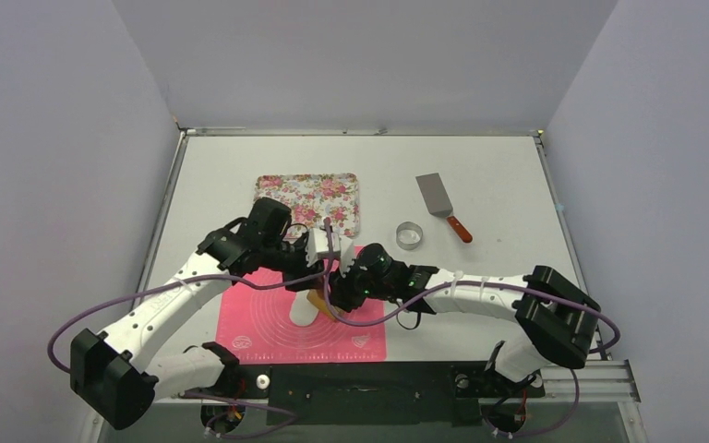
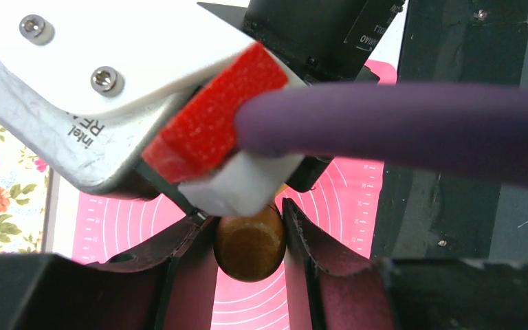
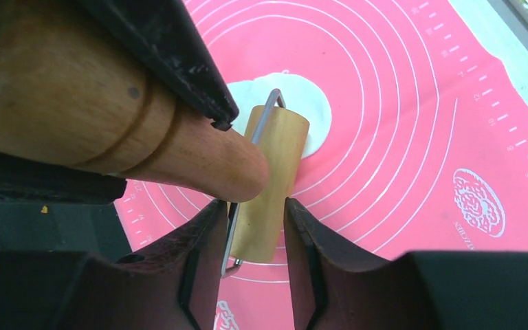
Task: Roll out the dumpling wrappers from the dough
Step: Flatten out the dough on the work surface.
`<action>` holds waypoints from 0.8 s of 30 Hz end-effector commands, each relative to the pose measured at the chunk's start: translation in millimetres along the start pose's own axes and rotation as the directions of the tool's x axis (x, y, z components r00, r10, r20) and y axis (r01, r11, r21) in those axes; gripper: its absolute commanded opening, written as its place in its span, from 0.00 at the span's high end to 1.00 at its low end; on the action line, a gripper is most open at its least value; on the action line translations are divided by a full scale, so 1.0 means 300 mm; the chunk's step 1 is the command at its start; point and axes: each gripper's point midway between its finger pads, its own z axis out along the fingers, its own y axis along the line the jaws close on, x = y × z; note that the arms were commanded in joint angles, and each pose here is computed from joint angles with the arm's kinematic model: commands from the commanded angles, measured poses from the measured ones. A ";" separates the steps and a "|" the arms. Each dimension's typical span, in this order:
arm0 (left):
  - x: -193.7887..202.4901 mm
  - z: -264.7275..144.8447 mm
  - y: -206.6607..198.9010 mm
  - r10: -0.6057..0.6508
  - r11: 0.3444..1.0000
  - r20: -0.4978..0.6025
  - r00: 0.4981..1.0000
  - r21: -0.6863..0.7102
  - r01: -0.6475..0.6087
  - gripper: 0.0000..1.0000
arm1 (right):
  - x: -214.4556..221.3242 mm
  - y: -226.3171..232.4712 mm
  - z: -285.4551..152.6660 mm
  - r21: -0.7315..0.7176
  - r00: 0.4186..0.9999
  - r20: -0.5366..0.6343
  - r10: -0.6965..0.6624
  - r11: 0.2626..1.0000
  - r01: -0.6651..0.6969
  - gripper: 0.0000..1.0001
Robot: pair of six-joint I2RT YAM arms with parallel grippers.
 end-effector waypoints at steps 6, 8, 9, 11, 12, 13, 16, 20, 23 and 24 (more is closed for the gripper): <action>-0.027 0.020 -0.070 -0.018 0.994 0.044 0.999 0.113 0.013 1.00 | -0.199 -0.005 -0.005 -0.008 0.962 0.267 -0.060 0.998 0.064 0.53; -0.024 0.019 -0.067 -0.016 0.994 0.042 0.999 0.106 0.011 1.00 | -0.216 -0.007 -0.025 0.001 0.947 0.309 -0.091 0.995 0.095 0.49; -0.020 0.020 -0.069 -0.017 0.994 0.040 0.999 0.106 0.012 1.00 | -0.226 -0.004 -0.032 0.003 0.940 0.327 -0.102 0.994 0.107 0.48; -0.013 0.023 -0.069 -0.018 0.994 0.040 0.999 0.106 0.014 1.00 | -0.242 0.001 -0.059 0.010 0.923 0.362 -0.134 0.990 0.139 0.45; -0.013 0.022 -0.069 -0.016 0.994 0.043 0.999 0.104 0.011 1.00 | -0.225 -0.002 -0.064 0.015 0.920 0.362 -0.149 0.988 0.154 0.45; -0.004 0.026 -0.073 -0.019 0.994 0.041 0.999 0.110 0.015 1.00 | -0.243 0.003 -0.078 0.018 0.908 0.388 -0.160 0.986 0.166 0.44; -0.005 0.027 -0.072 -0.016 0.994 0.051 0.999 0.110 0.010 1.00 | -0.242 0.006 -0.092 0.021 0.894 0.410 -0.182 0.981 0.191 0.43; -0.010 0.026 -0.065 -0.017 0.995 0.056 0.998 0.104 0.012 1.00 | -0.248 0.024 -0.099 0.001 0.882 0.428 -0.197 0.976 0.218 0.42; -0.015 0.026 -0.063 -0.019 0.994 0.059 0.998 0.105 0.012 1.00 | -0.246 0.047 -0.100 -0.022 0.865 0.463 -0.194 0.973 0.230 0.34; -0.018 0.025 -0.063 -0.018 0.994 0.063 0.998 0.106 0.011 1.00 | -0.273 0.057 -0.107 -0.018 0.841 0.501 -0.201 0.970 0.243 0.33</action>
